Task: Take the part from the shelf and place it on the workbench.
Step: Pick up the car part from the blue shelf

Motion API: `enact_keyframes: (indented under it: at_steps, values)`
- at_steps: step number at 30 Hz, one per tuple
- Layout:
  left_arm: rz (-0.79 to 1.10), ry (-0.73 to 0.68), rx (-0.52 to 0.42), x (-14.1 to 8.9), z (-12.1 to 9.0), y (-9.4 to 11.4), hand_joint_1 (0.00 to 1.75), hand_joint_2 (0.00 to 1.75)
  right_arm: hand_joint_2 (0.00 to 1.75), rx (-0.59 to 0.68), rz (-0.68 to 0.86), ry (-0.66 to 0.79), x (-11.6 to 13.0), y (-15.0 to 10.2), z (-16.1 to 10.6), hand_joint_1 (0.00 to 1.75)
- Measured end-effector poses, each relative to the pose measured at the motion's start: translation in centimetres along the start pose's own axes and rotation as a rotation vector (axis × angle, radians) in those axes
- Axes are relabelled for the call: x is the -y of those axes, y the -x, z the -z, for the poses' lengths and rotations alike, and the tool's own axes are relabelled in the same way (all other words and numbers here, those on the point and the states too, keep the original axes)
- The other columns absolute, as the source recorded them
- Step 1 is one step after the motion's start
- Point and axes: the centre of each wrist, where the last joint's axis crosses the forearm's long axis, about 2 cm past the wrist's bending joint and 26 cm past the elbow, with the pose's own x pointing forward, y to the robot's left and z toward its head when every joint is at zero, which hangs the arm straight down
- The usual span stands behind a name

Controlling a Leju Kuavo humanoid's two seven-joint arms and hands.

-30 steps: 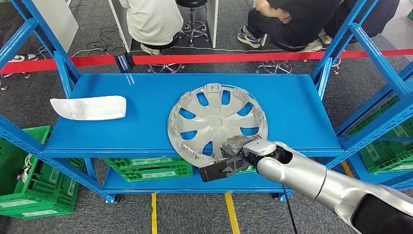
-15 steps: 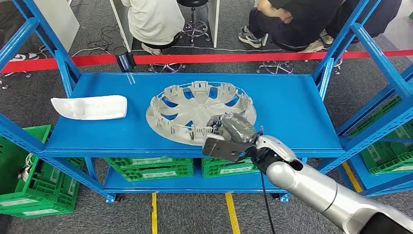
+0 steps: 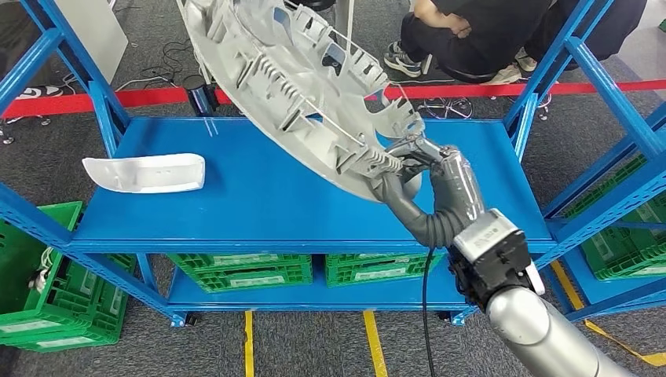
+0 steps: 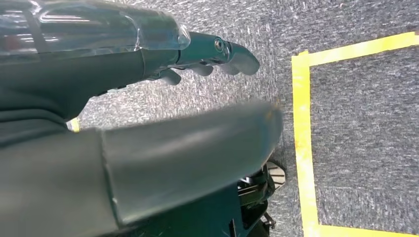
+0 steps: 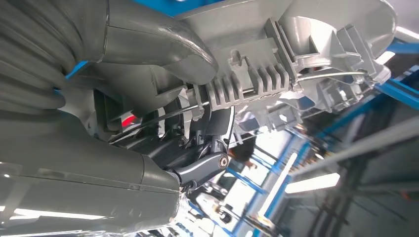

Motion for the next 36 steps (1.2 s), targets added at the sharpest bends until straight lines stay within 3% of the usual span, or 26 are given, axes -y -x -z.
enact_keyframes:
  at_steps: [10,23,36]
  values:
    - [-0.016,-0.008,0.031,0.0,0.0,0.0,0.0,1.75,1.75,0.103,0.025,0.068,0.8,-2.6,-0.8,1.75]
    - [-0.047,-0.01,0.023,-0.1,0.0,0.0,0.0,1.75,1.75,0.276,0.079,0.063,-0.2,-7.1,-2.1,1.75]
    - [-0.016,-0.011,0.002,-0.3,0.0,0.0,0.0,1.75,1.75,0.243,0.269,0.062,-1.4,-7.2,-4.4,1.75]
